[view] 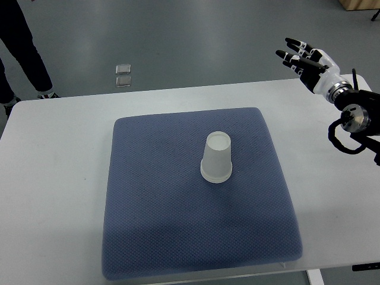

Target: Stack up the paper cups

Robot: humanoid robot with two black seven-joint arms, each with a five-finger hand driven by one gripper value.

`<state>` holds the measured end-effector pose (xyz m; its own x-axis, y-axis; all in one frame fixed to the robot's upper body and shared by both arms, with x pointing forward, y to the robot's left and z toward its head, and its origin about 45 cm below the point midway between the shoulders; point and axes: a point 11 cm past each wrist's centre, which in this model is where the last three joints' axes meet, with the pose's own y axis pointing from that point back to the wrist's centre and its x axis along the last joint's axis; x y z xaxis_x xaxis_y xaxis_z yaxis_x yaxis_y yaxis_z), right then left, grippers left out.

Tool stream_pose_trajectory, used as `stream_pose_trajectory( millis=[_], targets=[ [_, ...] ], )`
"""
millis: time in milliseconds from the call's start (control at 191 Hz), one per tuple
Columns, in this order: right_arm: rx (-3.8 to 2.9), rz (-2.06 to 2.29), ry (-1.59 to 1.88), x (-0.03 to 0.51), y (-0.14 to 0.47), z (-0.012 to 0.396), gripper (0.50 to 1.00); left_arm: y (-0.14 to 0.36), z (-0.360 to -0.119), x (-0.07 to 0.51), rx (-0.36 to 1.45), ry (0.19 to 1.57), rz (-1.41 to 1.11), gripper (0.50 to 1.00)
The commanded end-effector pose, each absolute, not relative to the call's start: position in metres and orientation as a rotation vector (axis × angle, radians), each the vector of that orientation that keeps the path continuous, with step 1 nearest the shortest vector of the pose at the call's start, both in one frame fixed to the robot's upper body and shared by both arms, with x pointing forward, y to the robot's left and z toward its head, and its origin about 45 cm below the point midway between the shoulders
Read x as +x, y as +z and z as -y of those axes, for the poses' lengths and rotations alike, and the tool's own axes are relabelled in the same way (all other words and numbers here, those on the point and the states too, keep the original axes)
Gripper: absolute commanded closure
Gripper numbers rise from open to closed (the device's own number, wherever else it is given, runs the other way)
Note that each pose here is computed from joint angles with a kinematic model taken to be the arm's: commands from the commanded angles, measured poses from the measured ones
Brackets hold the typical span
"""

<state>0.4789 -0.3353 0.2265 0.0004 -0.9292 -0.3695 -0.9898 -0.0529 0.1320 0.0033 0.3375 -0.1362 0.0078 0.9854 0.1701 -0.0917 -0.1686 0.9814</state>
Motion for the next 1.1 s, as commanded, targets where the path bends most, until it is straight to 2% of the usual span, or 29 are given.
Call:
stream_pose_trajectory(
  millis=[0,167,397,507,763,852,1092],
  targets=[
    [-1.998,-2.07,0.579,0.477,0.22,0.35,0.587,-0.136,-0.337,0.004,1.27,1.363,-1.044,0.5],
    [-2.003,-2.066,0.74,0.475,0.202,0.333,0.587,-0.136,-0.337,0.004,1.27,1.363,-1.044,0.5],
    [-1.959,-2.07,0.807,0.474,0.198,0.33,0.587,-0.136,-0.337,0.004,1.27,1.363,-1.044,0.5],
    [-1.991,-1.94,0.832,0.475,0.198,0.308,0.587,-0.136,-0.337,0.004,1.27,1.363,-1.044,0.5],
    [-1.969,-1.856,0.768,0.48,0.208,0.3,0.587,-0.136,-0.337,0.003,1.271,1.363,-1.045,0.5],
    [-2.01,-1.832,0.735,0.477,0.2,0.283,0.587,-0.136,-0.337,0.004,1.27,1.363,-1.044,0.5],
    [-2.053,-1.868,0.674,0.472,0.186,0.275,0.587,-0.136,-0.337,0.004,1.27,1.363,-1.044,0.5]
  ],
)
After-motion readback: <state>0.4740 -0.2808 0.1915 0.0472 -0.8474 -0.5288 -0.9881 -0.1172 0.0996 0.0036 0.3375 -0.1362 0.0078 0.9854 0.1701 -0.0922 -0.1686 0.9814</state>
